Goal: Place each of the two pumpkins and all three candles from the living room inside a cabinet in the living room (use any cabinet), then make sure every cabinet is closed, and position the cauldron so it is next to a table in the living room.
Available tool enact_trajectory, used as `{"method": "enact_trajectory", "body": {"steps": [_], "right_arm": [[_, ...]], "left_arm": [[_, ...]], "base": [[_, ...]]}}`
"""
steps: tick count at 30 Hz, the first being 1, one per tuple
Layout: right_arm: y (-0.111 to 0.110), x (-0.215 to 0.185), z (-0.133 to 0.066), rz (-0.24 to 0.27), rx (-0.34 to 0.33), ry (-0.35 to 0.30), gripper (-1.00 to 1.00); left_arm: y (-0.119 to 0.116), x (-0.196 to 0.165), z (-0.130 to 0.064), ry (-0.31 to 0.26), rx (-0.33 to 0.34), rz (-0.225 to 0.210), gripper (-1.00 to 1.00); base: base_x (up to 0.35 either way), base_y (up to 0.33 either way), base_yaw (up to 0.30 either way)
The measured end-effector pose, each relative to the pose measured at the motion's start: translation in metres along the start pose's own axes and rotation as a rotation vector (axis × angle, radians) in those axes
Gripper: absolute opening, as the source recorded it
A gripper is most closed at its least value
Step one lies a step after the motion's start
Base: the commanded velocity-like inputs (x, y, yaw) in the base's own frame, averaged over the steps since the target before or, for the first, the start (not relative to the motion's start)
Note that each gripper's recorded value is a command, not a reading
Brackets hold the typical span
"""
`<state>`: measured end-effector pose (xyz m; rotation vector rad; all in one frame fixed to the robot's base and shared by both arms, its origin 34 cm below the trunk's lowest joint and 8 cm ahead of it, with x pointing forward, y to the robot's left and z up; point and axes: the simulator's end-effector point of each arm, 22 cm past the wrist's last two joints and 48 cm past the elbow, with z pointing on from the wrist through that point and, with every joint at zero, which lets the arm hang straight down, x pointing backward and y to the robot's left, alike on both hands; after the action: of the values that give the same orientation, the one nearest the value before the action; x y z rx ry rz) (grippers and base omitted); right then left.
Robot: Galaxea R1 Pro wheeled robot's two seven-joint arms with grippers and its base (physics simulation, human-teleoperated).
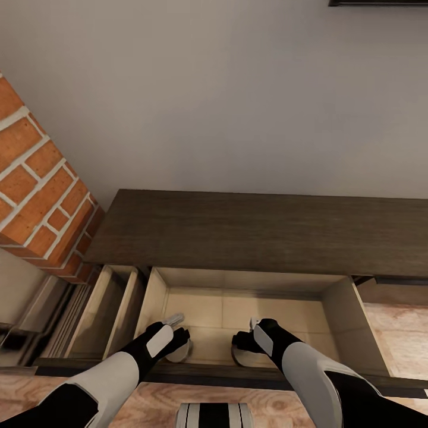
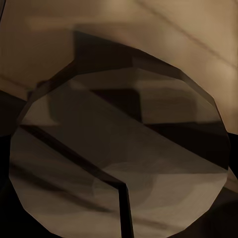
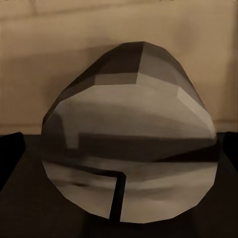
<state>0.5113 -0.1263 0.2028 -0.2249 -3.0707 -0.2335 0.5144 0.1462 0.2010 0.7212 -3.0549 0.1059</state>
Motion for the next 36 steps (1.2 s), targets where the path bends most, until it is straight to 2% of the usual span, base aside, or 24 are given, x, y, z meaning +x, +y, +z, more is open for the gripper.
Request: {"method": "enact_trajectory", "body": {"steps": [7,8,9,36], "right_arm": [[0.0,-0.0004,0.0,0.0,0.0,-0.001,1.0],[0.0,-0.0004,0.0,0.0,0.0,-0.001,1.0],[0.0,-0.0003,0.0001,0.0,0.0,-0.001,1.0],[-0.0006,-0.0023,-0.0003,-0.001,0.002,-0.007,1.0]], "left_arm": [[-0.0001,0.0,0.0,0.0,0.0,0.001,-1.0],[-0.0001,0.0,0.0,0.0,0.0,0.001,1.0],[0.0023,0.0046,0.0013,0.014,-0.002,-0.017,1.0],[0.0019,-0.0016,0.0001,0.001,0.003,-0.02,1.0]], "base": [[0.0,0.0,0.0],[0.0,0.0,0.0],[0.0,0.0,0.0],[0.0,0.0,0.0]]}}
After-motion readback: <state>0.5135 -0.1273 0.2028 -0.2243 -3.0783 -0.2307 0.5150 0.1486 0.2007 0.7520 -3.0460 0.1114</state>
